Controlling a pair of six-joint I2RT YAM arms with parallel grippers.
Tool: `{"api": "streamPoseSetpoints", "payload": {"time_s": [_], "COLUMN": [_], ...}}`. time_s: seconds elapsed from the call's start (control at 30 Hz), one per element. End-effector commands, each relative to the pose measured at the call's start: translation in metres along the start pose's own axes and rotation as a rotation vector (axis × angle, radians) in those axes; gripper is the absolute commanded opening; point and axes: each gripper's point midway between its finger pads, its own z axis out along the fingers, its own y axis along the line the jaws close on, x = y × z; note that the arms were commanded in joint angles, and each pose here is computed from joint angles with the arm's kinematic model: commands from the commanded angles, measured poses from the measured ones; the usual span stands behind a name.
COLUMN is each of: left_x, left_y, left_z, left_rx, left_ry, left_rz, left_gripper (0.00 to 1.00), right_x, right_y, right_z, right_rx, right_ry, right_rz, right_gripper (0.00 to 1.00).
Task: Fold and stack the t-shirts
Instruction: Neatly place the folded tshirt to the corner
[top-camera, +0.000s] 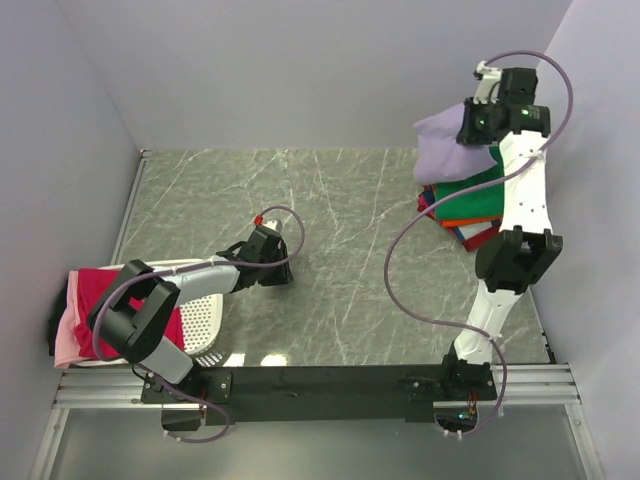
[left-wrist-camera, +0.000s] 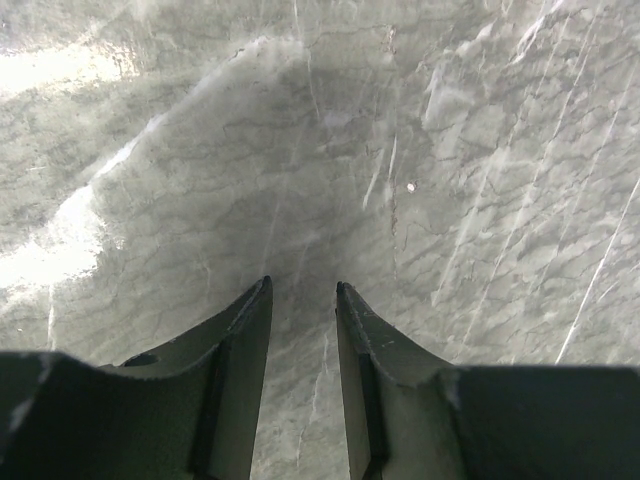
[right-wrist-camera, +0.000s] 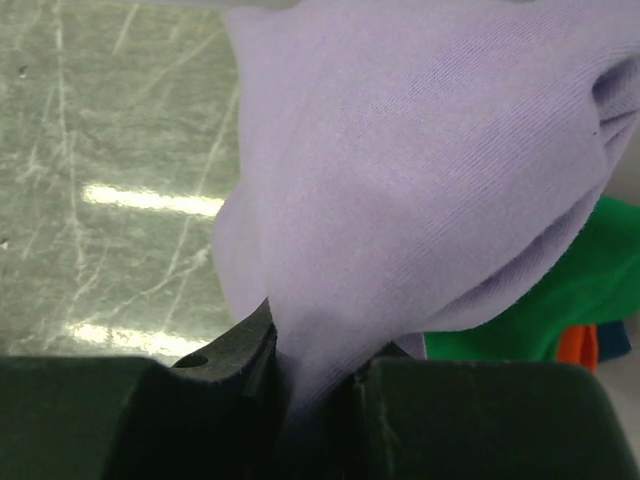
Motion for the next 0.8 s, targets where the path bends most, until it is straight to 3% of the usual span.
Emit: {"api": "streamPoseSetpoints", "payload": {"time_s": [0.0, 0.27, 0.67, 0.7, 0.77], "left_x": [-0.005, -0.005, -0.012, -0.014, -0.014], "left_y": [-0.005, -0.006, -0.007, -0.008, -0.008], "left_z": [0.001, 0.004, -0.004, -0.005, -0.005], "left_rx": [0.012, 0.002, -0.01, -0.009, -0.012], "left_ry": [-0.006, 0.008, -0.015, -0.018, -0.016], "left_rz": [0.002, 0.001, -0.004, -0.004, -0.002], "left_gripper": [0.38, 0.38, 0.38, 0.38, 0.38], "right_x": [-0.005, 0.033, 0.036, 0.035, 0.033], "right_y": [-0.017, -0.067, -0.13, -0.133, -0.135], "right_z": [-0.025, -0.017, -0.024, -0.028, -0.028], "right_rx": [-0.006, 0.121, 0.438, 0.463, 0.48], "right_ry": [-0.042, 0.031, -0.005, -0.013, -0.032], "right_rz": [0.0, 0.103, 0.209, 0.218, 0.226], "right_gripper": [0.0, 0.0, 0.01, 0.03, 0.25]}}
